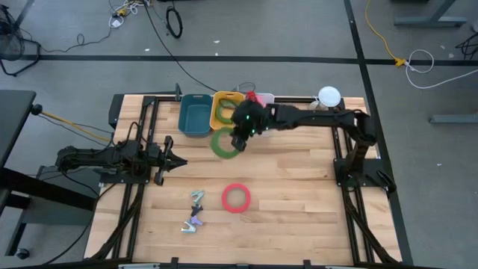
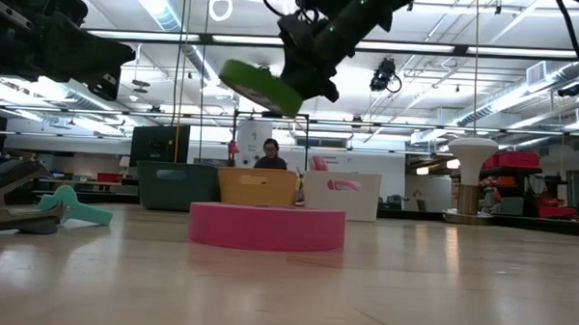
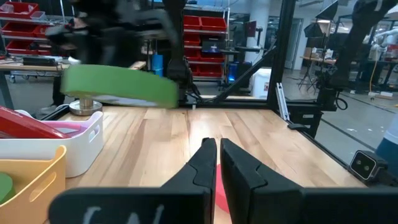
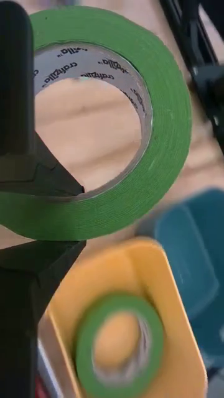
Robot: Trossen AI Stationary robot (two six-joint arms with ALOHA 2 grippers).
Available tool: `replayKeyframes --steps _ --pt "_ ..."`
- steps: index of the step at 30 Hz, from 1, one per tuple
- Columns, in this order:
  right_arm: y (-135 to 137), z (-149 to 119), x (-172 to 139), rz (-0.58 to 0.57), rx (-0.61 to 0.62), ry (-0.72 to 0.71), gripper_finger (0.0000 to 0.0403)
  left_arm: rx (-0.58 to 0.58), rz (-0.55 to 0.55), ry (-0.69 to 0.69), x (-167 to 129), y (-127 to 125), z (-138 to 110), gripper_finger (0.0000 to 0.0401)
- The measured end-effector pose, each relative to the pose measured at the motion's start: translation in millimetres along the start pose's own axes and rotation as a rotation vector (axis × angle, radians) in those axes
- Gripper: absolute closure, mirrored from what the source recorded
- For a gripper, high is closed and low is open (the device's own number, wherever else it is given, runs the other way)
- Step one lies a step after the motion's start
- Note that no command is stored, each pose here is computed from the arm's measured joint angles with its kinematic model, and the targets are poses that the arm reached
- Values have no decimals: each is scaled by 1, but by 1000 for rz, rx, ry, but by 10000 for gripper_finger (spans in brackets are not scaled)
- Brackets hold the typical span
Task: Pick and place Stapler, Stapler remover, tape
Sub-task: Put the green tape into the yellow bin
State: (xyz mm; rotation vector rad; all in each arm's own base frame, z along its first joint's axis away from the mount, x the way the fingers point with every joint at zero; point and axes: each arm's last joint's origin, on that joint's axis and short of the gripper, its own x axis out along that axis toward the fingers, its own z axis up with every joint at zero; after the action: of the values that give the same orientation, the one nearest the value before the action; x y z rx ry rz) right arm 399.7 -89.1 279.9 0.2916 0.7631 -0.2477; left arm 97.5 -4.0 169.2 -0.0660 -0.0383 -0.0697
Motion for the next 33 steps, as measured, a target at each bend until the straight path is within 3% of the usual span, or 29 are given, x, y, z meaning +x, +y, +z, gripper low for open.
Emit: replayKeyframes --steps 14,24,33 --pt "-86 24 -11 -281 -73 -156 302 0 0 0 0 0 0 376" --pt "-117 43 -24 -384 -103 -352 303 0 0 0 0 0 0 376" --pt "-134 48 -31 -418 -84 -412 303 0 0 0 0 0 0 376"
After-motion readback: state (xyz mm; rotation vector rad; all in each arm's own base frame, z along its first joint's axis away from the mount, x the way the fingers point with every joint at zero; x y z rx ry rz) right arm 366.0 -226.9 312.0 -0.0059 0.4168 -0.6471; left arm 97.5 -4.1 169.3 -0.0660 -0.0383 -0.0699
